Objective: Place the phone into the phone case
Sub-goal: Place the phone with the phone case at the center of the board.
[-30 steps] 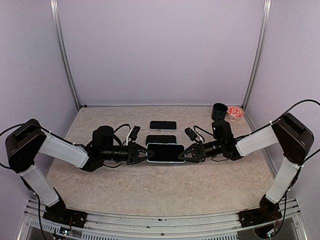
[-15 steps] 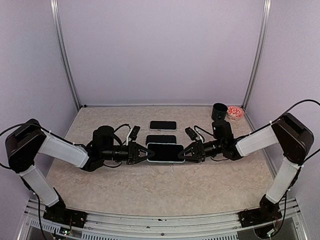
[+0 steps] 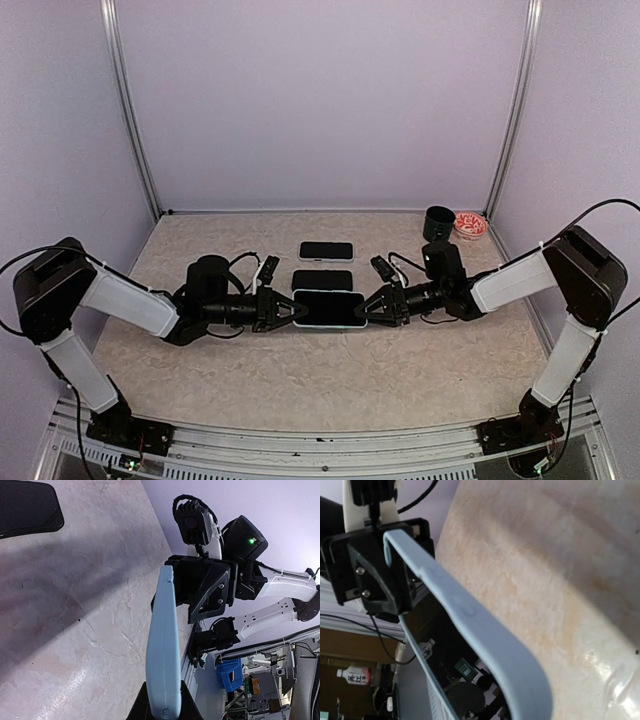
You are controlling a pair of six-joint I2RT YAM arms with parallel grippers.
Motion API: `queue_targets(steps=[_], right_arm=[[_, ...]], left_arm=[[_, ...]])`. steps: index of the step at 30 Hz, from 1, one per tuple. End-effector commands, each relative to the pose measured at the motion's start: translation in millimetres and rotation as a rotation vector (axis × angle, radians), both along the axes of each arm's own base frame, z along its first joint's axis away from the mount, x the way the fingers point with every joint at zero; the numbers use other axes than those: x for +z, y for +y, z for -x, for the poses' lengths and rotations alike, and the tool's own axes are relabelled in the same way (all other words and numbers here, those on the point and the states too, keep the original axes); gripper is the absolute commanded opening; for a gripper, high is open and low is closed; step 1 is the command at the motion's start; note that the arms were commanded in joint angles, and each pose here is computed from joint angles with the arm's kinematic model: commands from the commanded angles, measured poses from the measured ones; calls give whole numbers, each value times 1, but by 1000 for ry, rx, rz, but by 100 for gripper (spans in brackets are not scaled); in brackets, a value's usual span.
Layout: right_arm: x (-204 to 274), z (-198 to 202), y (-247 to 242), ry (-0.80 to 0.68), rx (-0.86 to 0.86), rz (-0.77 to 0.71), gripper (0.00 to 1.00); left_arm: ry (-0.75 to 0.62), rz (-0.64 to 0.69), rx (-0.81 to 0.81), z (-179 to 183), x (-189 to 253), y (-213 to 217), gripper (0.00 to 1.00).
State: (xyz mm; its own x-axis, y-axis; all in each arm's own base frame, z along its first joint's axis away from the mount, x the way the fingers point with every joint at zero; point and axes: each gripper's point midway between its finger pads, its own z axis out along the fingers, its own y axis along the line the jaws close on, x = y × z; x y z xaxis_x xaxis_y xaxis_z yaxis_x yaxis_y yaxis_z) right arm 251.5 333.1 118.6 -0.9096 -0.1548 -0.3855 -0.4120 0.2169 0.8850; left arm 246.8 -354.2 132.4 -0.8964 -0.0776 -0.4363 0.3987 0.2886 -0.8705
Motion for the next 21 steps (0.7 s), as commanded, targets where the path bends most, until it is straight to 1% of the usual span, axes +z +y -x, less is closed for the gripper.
queue_targets(steps=[1, 13, 21], right_arm=[[12, -7, 9, -65, 11, -18, 43], [-9, -17, 15, -48, 6, 11, 45], [-23, -27, 20, -34, -2, 27, 45]], left_arm=[[28, -43, 23, -3, -22, 4, 0], [60, -80, 29, -10, -48, 1, 0], [83, -95, 52, -24, -65, 3, 1]])
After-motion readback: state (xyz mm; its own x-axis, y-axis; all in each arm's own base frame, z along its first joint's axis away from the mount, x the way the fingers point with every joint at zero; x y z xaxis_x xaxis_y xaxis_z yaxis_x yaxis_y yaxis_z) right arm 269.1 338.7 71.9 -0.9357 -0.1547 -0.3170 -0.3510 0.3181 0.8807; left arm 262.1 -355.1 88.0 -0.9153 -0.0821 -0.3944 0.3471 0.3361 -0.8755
